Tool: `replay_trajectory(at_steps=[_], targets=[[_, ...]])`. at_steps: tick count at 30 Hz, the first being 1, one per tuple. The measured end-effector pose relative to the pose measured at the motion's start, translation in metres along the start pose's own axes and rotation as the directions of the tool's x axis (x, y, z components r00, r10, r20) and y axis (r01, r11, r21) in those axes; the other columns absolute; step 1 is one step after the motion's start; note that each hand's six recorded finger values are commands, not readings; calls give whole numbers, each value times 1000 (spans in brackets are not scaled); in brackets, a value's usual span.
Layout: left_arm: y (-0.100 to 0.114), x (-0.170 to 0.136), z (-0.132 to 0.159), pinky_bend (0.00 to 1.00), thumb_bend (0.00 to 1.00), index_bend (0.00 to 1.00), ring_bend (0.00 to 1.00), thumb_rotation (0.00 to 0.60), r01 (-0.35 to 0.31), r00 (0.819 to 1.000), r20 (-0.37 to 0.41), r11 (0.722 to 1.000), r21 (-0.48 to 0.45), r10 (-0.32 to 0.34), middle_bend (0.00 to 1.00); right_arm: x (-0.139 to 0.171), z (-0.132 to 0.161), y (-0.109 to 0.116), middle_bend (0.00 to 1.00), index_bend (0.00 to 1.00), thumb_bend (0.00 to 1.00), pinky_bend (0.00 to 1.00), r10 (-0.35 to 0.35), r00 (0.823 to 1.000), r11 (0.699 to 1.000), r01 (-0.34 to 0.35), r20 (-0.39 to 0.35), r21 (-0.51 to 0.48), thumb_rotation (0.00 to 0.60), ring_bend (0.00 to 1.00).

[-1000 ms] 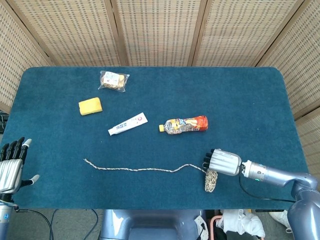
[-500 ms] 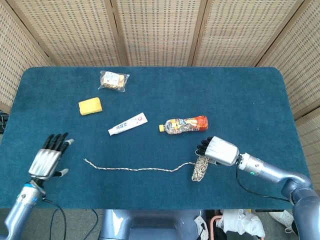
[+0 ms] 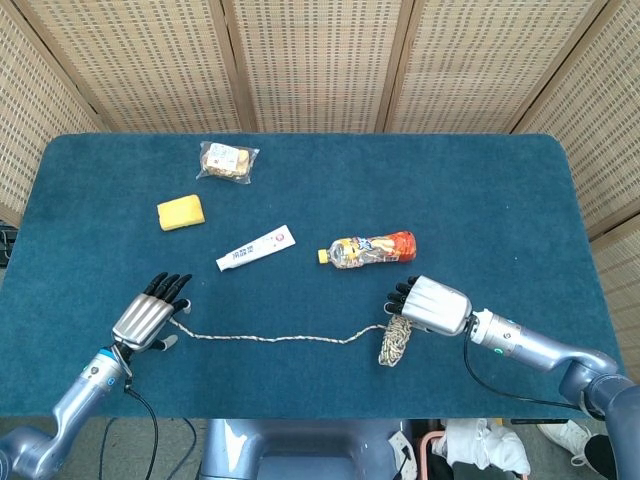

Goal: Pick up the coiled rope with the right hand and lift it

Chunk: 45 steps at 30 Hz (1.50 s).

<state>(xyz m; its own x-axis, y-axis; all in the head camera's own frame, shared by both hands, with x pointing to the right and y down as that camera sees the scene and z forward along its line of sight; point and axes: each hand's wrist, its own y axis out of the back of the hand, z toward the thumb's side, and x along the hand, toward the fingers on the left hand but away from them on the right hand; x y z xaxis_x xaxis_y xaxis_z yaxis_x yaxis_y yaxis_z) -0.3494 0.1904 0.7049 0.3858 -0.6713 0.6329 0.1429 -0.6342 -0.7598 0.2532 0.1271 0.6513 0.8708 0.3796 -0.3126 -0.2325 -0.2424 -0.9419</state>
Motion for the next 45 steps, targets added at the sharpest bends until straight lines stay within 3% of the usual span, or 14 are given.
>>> replay_trajectory(at_steps=[8, 23, 45], targets=[[-6, 3, 3, 0, 359, 458, 0, 600, 16, 1000, 6, 1000, -11, -16, 0, -1, 1, 0, 577, 614, 651, 693, 3, 1000, 1000, -3, 1, 9, 600, 498], [-21, 9, 12, 0, 382, 494, 0, 600, 66, 998, 18, 998, -3, -66, 0, -2, 1, -2, 577, 614, 651, 693, -2, 1000, 1000, 2, 8, 8, 600, 498], [-20, 12, 7, 0, 434, 652, 0, 600, 37, 999, 1, 999, -12, -37, 0, -1, 0, 1, 582, 618, 686, 696, -30, 999, 999, 30, 28, -23, 600, 502]])
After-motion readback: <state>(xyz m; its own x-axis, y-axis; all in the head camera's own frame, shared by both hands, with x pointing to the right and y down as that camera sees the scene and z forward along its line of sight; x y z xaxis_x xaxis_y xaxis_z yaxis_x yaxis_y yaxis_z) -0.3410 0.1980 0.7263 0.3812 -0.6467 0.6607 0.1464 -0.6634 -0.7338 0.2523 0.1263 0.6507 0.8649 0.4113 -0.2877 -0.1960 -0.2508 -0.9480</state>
